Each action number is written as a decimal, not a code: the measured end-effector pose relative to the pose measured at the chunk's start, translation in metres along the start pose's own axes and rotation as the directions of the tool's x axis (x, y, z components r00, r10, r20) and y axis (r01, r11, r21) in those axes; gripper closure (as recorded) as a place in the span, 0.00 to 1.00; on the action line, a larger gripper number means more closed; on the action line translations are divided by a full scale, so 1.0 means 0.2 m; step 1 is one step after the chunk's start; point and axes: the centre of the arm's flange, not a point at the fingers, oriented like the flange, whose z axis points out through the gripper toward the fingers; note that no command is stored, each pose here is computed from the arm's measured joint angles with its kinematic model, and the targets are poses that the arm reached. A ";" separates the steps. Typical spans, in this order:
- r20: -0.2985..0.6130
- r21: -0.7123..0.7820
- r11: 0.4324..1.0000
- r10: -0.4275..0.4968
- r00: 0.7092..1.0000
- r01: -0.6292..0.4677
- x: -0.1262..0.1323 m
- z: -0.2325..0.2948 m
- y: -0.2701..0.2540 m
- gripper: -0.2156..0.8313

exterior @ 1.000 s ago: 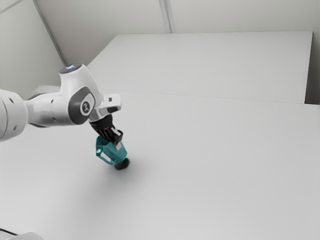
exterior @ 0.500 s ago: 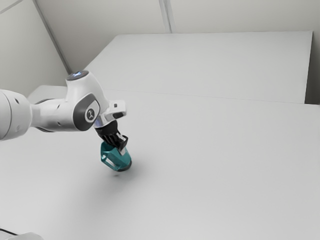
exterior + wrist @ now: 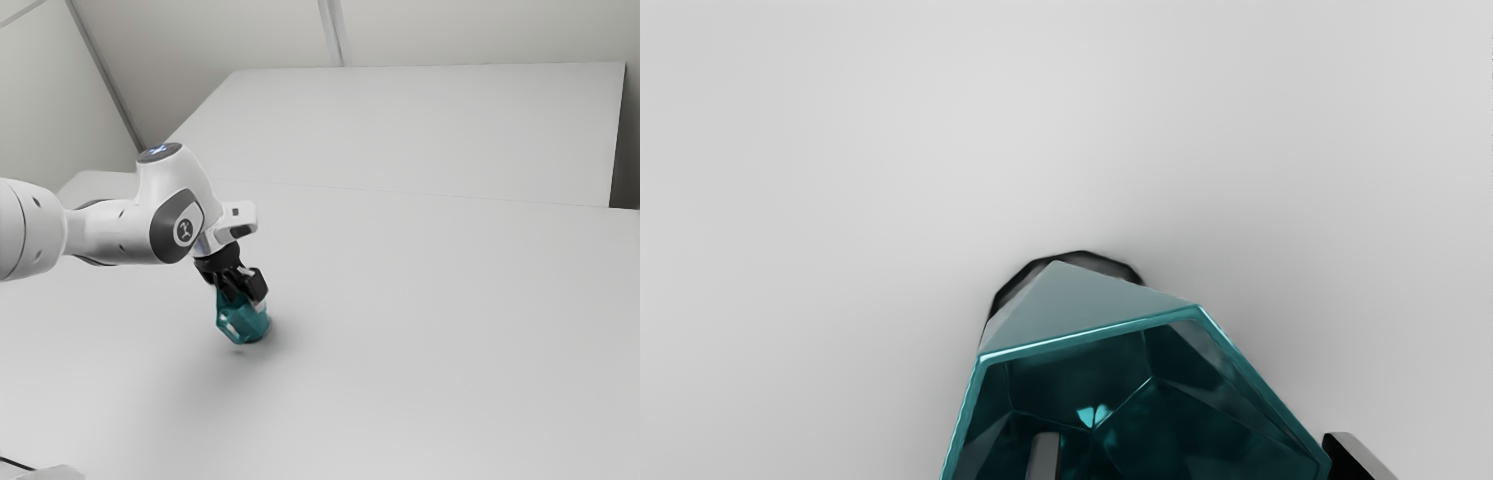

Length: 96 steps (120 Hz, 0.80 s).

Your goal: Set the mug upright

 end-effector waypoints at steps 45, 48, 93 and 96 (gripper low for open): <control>-0.036 0.068 0.996 0.065 0.997 -0.063 0.10 -0.31 0.17 0.24; -0.038 0.067 0.996 0.063 0.997 -0.060 0.11 -0.34 0.17 0.24; -0.113 0.011 0.999 0.044 0.993 -0.043 0.39 -1.10 0.11 0.21; -0.112 0.013 0.999 0.042 0.993 -0.041 0.40 -1.15 0.10 0.21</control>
